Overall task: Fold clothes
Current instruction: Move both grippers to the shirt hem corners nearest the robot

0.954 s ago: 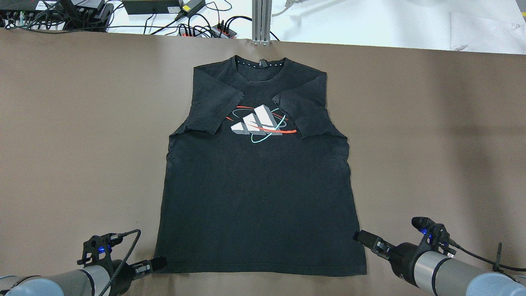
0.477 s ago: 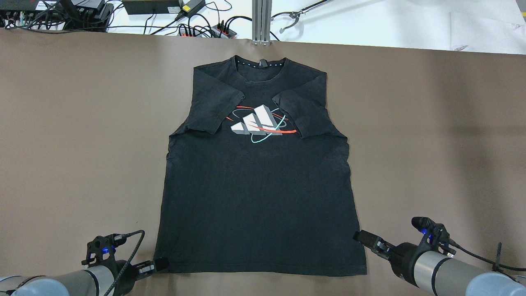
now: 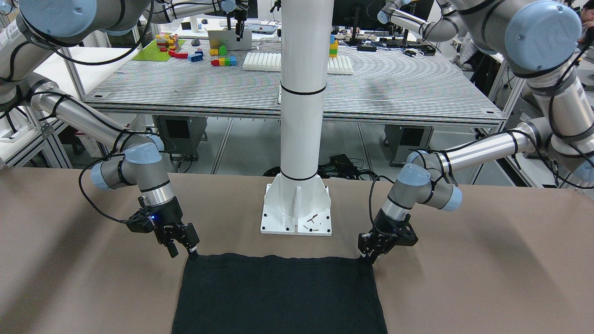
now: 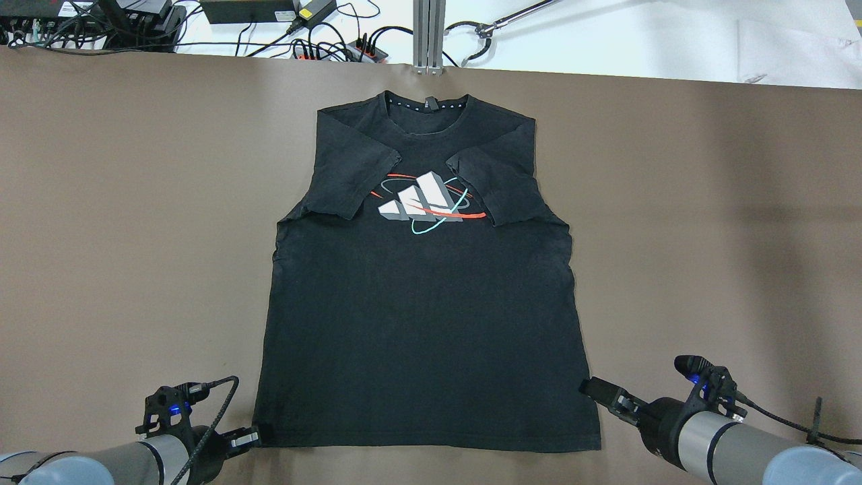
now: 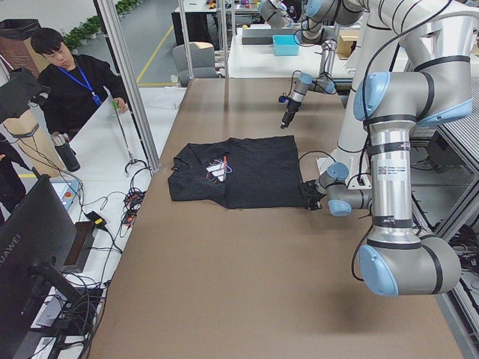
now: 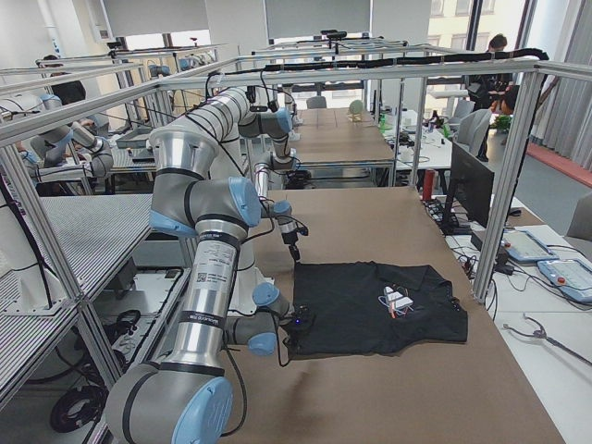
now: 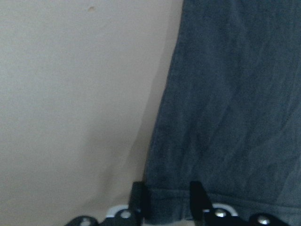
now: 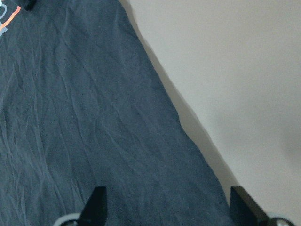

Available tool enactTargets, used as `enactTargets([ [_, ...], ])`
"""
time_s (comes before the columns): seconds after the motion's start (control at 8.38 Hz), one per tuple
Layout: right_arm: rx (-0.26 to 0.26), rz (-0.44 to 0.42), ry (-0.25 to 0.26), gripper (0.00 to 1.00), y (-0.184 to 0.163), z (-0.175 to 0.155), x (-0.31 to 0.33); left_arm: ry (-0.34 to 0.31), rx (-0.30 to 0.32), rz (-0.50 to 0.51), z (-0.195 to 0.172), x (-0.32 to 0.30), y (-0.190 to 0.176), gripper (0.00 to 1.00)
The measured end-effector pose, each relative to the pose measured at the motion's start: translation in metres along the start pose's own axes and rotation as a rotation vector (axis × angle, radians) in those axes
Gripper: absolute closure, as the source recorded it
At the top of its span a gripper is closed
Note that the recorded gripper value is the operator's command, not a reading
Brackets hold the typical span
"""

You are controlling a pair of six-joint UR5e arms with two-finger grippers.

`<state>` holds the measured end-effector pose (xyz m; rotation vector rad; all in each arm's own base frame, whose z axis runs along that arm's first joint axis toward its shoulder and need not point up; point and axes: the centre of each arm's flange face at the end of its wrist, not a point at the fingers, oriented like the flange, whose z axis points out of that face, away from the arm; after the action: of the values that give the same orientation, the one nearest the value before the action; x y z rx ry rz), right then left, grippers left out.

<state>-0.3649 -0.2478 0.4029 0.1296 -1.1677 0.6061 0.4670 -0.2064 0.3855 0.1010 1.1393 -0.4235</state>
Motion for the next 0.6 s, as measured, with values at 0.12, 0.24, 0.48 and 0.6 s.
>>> enactTargets([
  [0.12, 0.000, 0.000, 0.000, 0.09, 0.000, 0.000, 0.000, 0.002, 0.001, 0.001, -0.002, 0.000, -0.001, 1.00],
  [0.24, 0.001, -0.001, 0.003, 0.10, 0.000, 0.000, 0.001, 0.004, 0.001, 0.003, -0.003, 0.001, -0.001, 1.00],
  [0.48, -0.001, -0.011, 0.029, 0.12, 0.003, 0.005, 0.010, 0.007, 0.000, 0.006, -0.003, 0.002, -0.001, 1.00],
  [0.6, 0.000, -0.022, 0.053, 0.18, 0.008, 0.013, 0.020, 0.007, -0.001, 0.007, -0.004, 0.002, -0.001, 1.00],
])
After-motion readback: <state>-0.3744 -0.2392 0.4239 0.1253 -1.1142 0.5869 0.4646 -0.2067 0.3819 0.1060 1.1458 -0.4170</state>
